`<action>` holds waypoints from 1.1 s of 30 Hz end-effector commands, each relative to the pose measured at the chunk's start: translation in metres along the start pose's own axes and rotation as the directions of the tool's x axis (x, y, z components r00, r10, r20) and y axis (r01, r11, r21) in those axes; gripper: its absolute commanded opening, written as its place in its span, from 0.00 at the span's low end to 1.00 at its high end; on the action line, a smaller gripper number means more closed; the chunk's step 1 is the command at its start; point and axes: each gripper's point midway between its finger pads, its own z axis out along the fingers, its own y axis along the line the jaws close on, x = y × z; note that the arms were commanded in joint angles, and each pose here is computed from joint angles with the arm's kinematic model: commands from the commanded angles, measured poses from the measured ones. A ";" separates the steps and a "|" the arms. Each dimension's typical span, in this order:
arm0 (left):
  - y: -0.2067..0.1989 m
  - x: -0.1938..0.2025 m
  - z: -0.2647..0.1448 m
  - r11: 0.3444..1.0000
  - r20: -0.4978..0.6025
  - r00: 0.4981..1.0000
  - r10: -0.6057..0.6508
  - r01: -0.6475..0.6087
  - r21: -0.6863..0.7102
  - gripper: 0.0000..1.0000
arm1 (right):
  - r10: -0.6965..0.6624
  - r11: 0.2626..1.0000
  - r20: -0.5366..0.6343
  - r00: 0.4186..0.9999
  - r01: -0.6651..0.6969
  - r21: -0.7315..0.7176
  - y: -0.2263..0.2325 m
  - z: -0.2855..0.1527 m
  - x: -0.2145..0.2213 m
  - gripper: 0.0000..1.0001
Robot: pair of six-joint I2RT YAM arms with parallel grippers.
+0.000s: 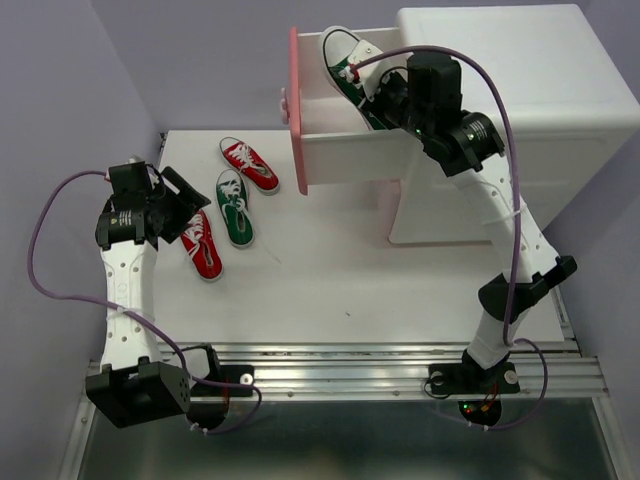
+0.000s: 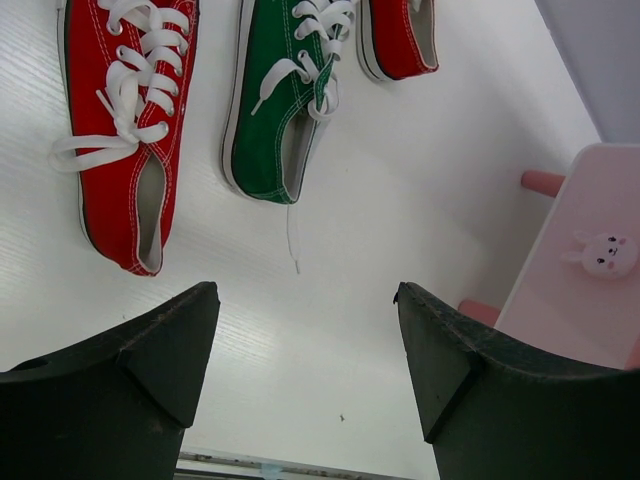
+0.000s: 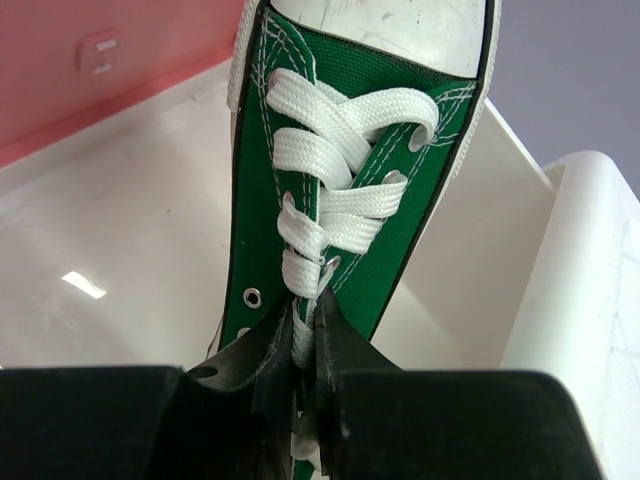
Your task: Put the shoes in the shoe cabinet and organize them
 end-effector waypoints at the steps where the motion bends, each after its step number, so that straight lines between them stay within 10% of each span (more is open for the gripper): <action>1: -0.002 0.000 -0.007 0.999 0.019 0.999 0.030 -0.031 0.025 0.82 | -0.042 0.999 0.051 0.998 0.041 0.032 -0.018 -0.042 -0.022 0.12; 8: -0.024 -0.006 -0.012 0.994 0.021 1.000 0.024 -0.026 0.109 0.82 | -0.100 0.993 0.005 0.995 0.099 0.064 -0.026 -0.052 -0.014 0.13; 18: -0.166 -0.053 -0.052 0.866 0.101 0.992 0.076 -0.116 0.486 0.84 | -0.149 0.989 -0.006 0.989 0.150 0.022 -0.016 -0.029 -0.007 0.23; 22: -0.172 -0.044 -0.050 0.864 0.084 0.992 0.091 -0.121 0.489 0.84 | -0.210 0.977 -0.025 0.977 0.210 0.033 -0.019 -0.014 -0.004 0.01; 33: -0.198 -0.039 -0.058 0.789 0.054 0.995 0.086 -0.101 0.606 0.85 | -0.260 0.944 0.207 0.943 0.293 -0.151 0.020 -0.031 -0.035 0.00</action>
